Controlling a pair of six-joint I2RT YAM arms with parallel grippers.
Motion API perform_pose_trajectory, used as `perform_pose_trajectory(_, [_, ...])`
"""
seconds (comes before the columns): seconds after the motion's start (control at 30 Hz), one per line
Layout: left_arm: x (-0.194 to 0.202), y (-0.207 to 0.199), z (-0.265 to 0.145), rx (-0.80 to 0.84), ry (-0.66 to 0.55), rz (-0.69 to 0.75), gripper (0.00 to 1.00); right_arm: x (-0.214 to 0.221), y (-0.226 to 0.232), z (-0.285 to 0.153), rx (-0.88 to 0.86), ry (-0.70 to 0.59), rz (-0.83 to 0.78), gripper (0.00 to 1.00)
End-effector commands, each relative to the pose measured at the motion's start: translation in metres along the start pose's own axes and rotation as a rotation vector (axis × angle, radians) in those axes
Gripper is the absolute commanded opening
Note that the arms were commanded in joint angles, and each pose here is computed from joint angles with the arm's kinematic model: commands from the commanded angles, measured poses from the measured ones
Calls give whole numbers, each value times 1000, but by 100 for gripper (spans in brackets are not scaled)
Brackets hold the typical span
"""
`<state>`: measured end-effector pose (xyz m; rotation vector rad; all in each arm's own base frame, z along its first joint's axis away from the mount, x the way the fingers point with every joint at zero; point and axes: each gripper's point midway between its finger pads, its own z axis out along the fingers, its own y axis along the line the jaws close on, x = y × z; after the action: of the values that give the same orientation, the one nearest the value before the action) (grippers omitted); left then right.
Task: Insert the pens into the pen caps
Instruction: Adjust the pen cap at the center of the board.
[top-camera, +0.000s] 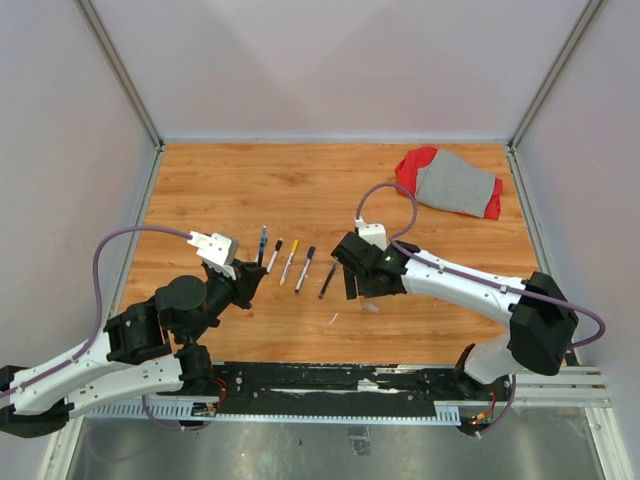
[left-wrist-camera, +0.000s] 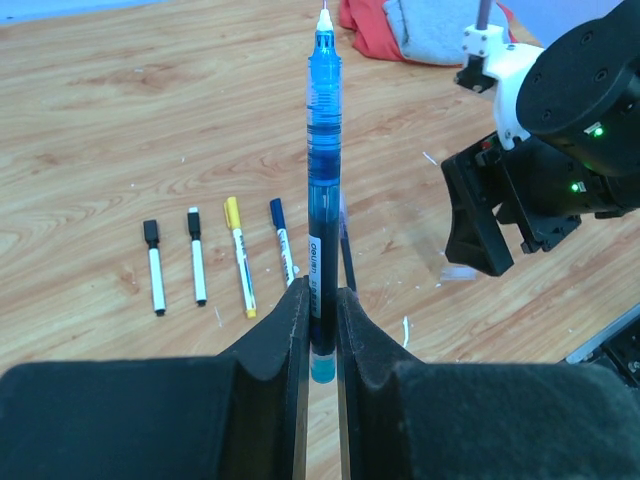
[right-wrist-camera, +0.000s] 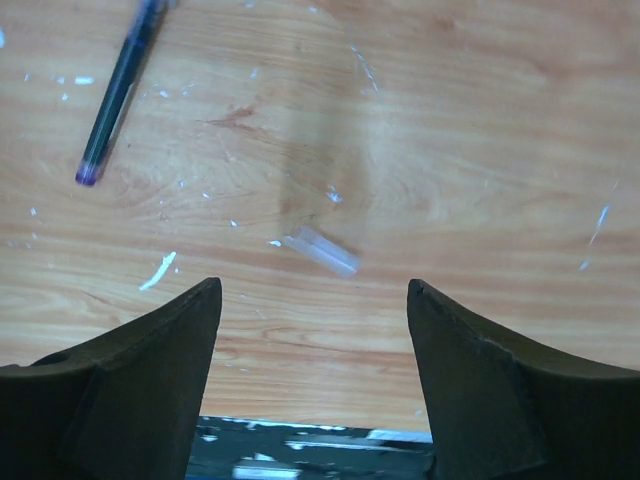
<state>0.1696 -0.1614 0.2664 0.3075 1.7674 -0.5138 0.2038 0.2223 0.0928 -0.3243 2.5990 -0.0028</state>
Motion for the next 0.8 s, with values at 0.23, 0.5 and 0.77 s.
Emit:
perform_pose_trajectory(0.23, [-10,1,-4,1,-35,-16,0,29,-17,8,139,87,608,75])
perform_pose_trajectory(0.5, [-9,0,-3,2,-33,-13,1,39,-17,31,164,184,618,72])
perform_pose_trajectory(0.77, [-9,1,-3,1,-32,-15,1,44,-12,51,163,253,608,70])
